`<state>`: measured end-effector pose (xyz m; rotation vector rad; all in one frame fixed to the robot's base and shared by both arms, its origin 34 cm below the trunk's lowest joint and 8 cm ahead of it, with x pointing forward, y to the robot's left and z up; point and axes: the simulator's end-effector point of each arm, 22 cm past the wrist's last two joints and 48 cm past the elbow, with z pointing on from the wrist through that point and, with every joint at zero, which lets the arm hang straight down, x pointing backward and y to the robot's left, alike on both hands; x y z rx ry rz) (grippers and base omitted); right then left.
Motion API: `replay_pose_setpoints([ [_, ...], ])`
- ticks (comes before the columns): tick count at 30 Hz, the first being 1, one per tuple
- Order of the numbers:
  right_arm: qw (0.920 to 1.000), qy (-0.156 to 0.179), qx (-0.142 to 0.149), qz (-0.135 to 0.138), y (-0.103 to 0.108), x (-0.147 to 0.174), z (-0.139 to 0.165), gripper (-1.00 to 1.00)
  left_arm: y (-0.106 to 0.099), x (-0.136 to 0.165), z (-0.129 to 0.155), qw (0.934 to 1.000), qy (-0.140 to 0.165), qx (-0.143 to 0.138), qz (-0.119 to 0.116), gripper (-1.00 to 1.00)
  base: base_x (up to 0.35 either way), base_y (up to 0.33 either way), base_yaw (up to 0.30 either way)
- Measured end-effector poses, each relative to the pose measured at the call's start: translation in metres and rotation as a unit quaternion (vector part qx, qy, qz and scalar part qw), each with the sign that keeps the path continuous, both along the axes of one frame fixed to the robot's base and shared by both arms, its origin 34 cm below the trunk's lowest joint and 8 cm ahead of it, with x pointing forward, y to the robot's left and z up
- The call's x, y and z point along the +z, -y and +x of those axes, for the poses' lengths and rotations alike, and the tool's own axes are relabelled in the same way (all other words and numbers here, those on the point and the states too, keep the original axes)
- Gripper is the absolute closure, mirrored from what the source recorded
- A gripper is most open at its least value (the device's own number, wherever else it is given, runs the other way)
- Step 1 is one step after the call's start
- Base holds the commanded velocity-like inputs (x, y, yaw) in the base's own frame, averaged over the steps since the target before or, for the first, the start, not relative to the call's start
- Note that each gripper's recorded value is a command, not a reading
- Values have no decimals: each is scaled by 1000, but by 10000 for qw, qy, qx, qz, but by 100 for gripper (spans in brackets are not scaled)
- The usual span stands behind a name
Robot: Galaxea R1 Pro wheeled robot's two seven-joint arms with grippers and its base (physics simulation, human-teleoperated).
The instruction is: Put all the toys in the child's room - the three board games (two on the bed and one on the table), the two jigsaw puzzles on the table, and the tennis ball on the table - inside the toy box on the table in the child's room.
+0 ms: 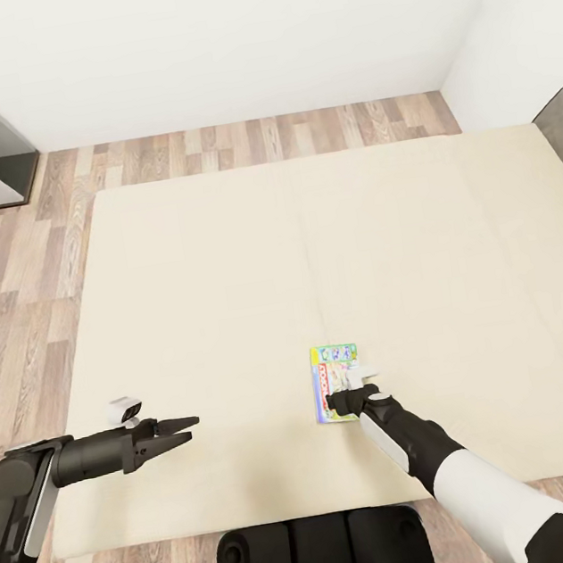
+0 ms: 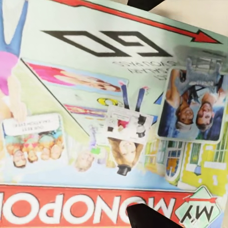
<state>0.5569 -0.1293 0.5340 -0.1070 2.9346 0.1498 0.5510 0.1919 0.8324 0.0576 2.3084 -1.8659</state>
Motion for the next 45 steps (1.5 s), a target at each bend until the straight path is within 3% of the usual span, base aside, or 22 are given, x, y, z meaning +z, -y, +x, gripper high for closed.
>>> replay_pose_setpoints([
  [12, 10000, 1, 2, -1, 0, 0, 0, -100, 0, 0, 0, 10000, 0, -1, 0, -100, 0, 28, 0],
  [45, 10000, 3, 22, 11, -3, 0, 0, -100, 0, 0, 0, 10000, -2, -1, 2, -100, 0, 135, 0],
])
